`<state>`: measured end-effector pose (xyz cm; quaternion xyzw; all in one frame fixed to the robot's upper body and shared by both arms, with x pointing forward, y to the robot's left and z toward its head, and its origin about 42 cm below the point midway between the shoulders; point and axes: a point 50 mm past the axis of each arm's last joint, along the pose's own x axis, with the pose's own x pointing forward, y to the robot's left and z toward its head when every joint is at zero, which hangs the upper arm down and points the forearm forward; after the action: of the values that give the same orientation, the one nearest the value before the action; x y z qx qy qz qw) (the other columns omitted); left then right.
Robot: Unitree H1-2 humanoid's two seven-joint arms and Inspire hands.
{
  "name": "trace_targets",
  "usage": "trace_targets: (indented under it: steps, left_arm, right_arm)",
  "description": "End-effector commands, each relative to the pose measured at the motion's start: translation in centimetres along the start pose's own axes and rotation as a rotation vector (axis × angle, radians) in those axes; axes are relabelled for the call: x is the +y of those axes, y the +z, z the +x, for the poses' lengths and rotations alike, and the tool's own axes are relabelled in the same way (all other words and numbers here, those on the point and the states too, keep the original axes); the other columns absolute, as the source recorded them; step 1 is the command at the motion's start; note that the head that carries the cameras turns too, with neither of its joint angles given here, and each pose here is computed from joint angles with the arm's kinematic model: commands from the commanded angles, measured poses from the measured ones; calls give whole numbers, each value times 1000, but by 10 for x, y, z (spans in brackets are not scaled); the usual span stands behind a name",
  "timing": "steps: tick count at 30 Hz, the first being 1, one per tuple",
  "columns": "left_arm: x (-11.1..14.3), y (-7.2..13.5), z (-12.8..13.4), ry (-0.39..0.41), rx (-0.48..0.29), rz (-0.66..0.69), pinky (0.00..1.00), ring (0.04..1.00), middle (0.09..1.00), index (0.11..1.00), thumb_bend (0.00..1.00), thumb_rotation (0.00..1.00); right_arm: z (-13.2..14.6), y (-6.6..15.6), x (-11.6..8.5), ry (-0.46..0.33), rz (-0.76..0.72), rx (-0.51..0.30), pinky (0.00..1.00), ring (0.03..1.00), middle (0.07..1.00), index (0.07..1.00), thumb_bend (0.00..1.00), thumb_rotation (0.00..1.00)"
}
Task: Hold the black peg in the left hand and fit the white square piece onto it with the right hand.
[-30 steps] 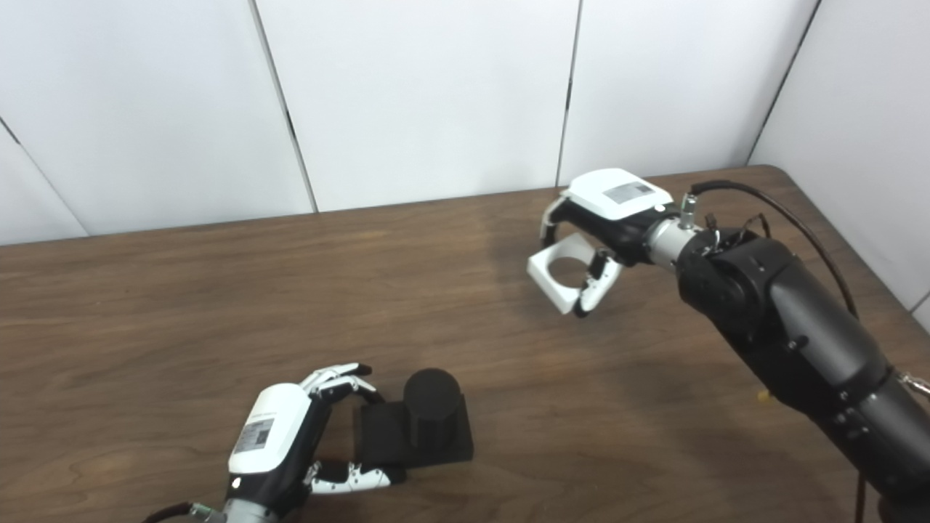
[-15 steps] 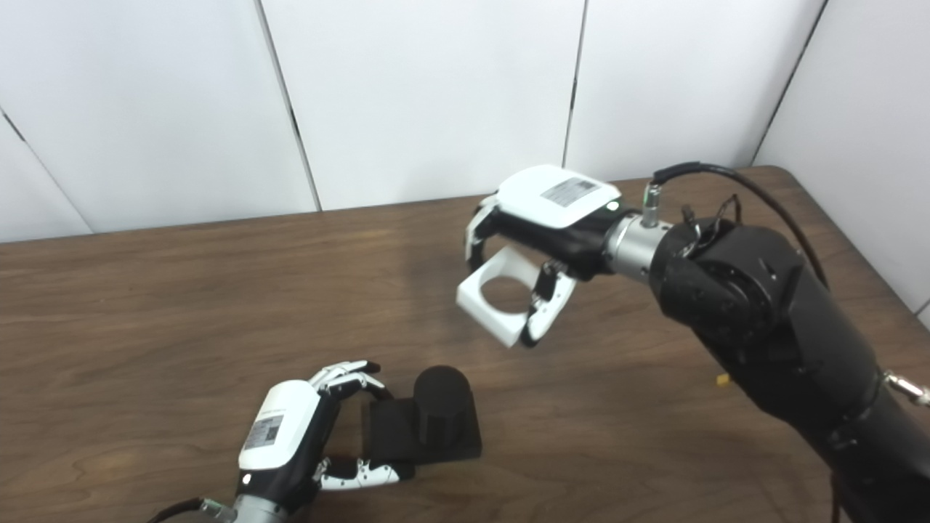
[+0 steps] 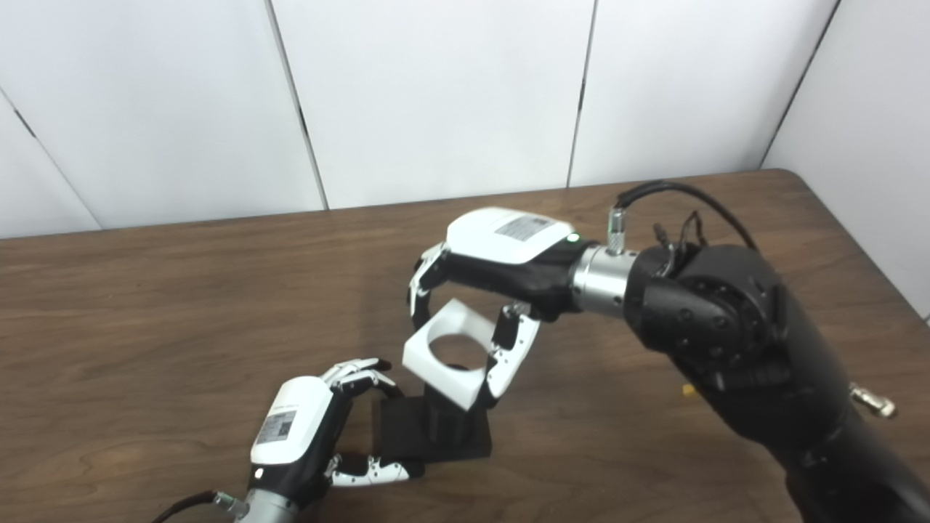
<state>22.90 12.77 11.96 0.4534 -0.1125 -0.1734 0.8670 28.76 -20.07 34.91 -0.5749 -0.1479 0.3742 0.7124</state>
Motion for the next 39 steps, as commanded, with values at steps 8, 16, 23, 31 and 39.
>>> trace_targets:
  steps: [8,16,23,31,39]
  left_arm:
    - [-18,1,-3,-134,28,2,696,828,806,490,504,54]
    - [-16,1,-3,-171,48,75,720,832,808,490,506,55]
    - [-15,2,-3,-185,49,115,738,827,801,490,506,55]
    - [-14,3,-4,-194,48,127,762,831,799,489,506,55]
    - [-14,5,-4,-200,46,140,771,833,797,490,506,56]
  right_arm:
    - [-2,0,6,5,-13,29,902,896,783,485,520,131]
    - [-3,1,11,9,5,33,912,903,788,485,520,129]
    - [-2,1,13,11,14,30,920,904,785,485,519,131]
    - [1,3,15,-8,15,29,911,903,788,485,519,132]
    - [4,5,15,-21,7,31,903,901,787,485,520,133]
